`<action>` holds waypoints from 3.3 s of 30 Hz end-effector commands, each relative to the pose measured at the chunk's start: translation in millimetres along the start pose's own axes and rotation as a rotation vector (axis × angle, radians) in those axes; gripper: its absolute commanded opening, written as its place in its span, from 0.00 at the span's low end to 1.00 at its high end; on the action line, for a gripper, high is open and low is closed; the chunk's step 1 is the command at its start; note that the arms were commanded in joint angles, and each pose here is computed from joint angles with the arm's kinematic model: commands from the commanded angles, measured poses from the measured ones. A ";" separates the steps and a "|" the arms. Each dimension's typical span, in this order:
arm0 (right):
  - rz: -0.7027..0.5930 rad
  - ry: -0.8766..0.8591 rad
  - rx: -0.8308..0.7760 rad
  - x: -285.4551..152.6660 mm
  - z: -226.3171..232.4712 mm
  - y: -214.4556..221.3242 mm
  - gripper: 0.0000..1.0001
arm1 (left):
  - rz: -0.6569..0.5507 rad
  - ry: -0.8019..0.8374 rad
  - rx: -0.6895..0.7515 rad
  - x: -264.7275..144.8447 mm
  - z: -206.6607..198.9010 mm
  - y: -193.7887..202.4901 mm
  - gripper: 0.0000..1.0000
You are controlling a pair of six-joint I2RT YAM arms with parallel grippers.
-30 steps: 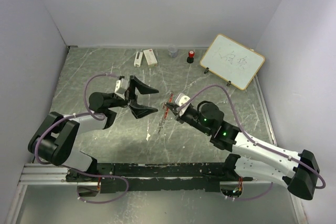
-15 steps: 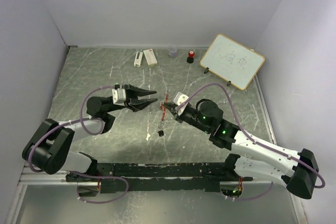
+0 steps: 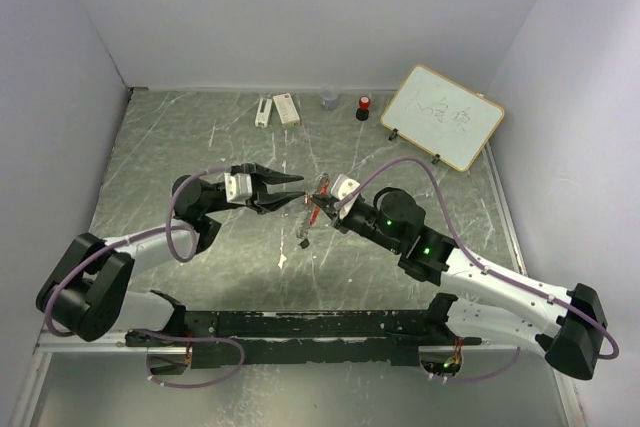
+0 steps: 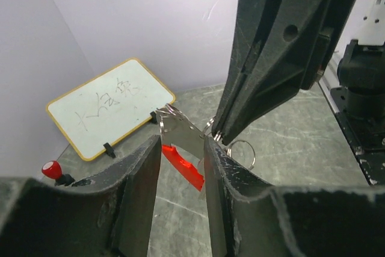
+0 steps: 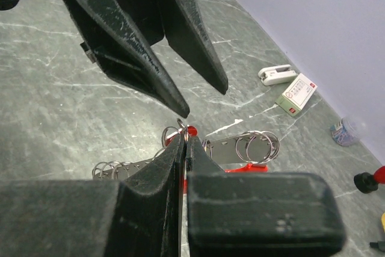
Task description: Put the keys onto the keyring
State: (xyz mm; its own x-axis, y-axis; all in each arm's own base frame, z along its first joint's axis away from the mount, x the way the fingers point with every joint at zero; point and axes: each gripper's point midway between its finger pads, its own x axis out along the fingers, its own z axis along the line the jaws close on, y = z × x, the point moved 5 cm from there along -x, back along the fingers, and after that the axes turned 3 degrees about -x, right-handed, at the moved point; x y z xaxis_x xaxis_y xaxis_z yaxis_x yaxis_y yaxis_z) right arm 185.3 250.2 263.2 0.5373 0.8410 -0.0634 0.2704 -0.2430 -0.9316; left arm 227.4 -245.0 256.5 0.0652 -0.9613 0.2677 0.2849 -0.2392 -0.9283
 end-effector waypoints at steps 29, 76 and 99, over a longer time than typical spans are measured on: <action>-0.061 0.086 -0.007 -4.2 -20.5 -19.6 0.00 | 0.142 0.016 0.083 -2.7 -6.4 9.5 0.44; -0.198 0.057 0.003 -0.5 -16.7 -34.2 0.00 | 0.092 0.064 0.006 7.6 -6.1 12.5 0.07; -0.346 0.102 -0.011 -6.1 -21.5 -51.0 0.00 | 0.065 0.072 -0.023 10.0 -6.6 12.8 0.08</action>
State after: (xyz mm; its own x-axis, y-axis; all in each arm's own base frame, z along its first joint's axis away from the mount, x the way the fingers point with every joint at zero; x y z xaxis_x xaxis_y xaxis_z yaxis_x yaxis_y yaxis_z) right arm 188.8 249.5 280.4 0.5202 0.8418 0.1440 0.3685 -0.0691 -0.9271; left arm 224.8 -256.9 240.6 0.0282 -0.9836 0.1781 0.2471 -0.1658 -0.9547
